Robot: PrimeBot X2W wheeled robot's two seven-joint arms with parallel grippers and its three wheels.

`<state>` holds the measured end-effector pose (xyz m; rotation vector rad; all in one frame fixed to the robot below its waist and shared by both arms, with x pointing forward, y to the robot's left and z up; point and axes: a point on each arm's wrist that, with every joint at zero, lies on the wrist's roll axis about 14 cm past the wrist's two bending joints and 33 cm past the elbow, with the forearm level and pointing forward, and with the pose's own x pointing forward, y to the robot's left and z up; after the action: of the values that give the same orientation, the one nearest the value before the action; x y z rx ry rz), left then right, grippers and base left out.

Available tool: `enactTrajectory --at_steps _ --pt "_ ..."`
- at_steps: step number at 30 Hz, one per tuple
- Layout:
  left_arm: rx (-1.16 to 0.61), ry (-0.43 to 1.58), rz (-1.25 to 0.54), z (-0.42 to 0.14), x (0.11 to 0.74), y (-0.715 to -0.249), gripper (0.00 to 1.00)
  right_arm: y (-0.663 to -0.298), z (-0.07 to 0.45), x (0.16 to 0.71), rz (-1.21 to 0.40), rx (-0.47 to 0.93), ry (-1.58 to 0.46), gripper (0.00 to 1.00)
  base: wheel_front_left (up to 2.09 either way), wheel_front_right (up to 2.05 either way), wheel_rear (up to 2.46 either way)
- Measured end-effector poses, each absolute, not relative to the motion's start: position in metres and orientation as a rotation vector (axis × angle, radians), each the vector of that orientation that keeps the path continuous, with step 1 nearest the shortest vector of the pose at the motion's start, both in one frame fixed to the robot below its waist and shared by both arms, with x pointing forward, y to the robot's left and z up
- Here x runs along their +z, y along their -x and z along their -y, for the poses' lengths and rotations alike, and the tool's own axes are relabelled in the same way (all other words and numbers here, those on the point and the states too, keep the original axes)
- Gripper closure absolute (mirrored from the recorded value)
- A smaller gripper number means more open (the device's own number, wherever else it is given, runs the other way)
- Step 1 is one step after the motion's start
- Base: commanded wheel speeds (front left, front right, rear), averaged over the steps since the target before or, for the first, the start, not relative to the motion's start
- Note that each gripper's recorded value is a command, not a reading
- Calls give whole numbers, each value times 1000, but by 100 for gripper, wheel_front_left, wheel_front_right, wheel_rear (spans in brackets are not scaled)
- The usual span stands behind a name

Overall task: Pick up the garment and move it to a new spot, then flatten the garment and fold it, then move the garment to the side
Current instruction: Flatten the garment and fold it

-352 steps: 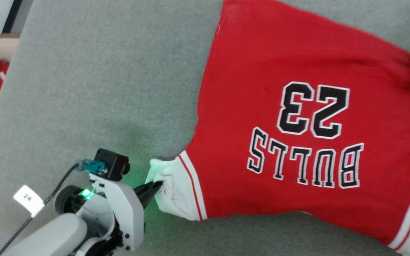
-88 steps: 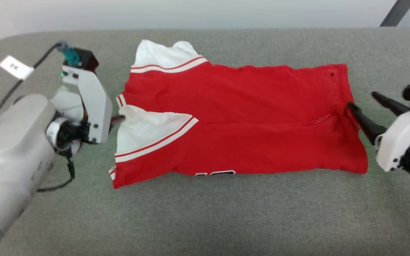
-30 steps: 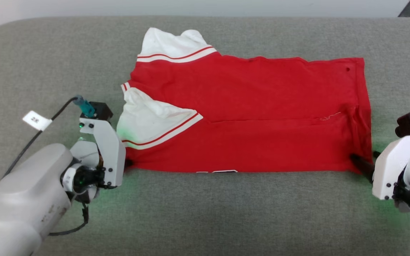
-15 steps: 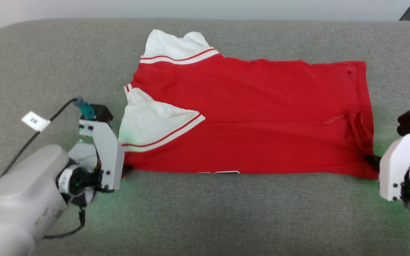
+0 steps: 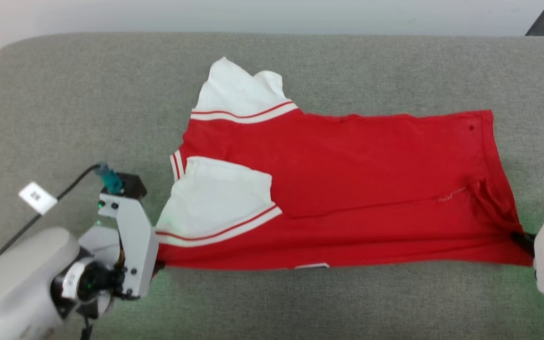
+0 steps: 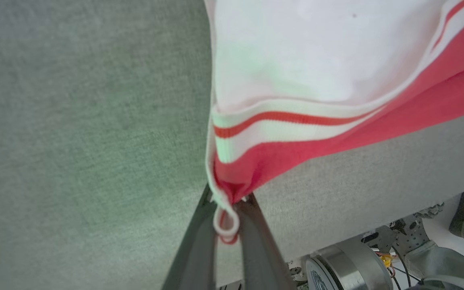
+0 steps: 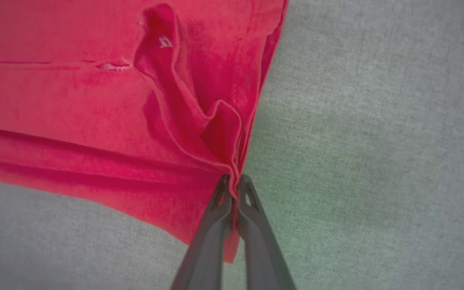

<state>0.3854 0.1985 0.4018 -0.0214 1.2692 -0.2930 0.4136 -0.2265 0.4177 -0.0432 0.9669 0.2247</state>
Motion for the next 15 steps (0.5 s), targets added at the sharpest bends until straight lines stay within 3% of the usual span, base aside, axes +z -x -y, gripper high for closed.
enactTrajectory --at_steps 9,10,11,12,13,14,15 --pt "-296 25 -1328 -193 391 -356 100 -391 224 405 -1016 214 -17 100 0 0 0" --pt "-296 27 -1324 -192 390 -356 87 -391 223 403 -1019 211 -20 100 0 0 0" --pt "-295 28 -1324 -192 389 -357 63 -390 223 401 -1017 208 -29 100 0 0 0" --pt "-295 28 -1323 -191 387 -357 26 -391 222 401 -1010 204 -32 69 0 0 0" --pt "-293 25 -1319 -192 387 -358 9 -391 222 401 -1003 201 -31 44 0 0 0" --pt "-291 26 -1312 -192 387 -359 0 -392 222 401 -1000 200 -30 5 0 0 0" --pt "-294 22 -1307 -191 387 -360 0 -392 222 401 -995 199 -33 0 0 0 0"
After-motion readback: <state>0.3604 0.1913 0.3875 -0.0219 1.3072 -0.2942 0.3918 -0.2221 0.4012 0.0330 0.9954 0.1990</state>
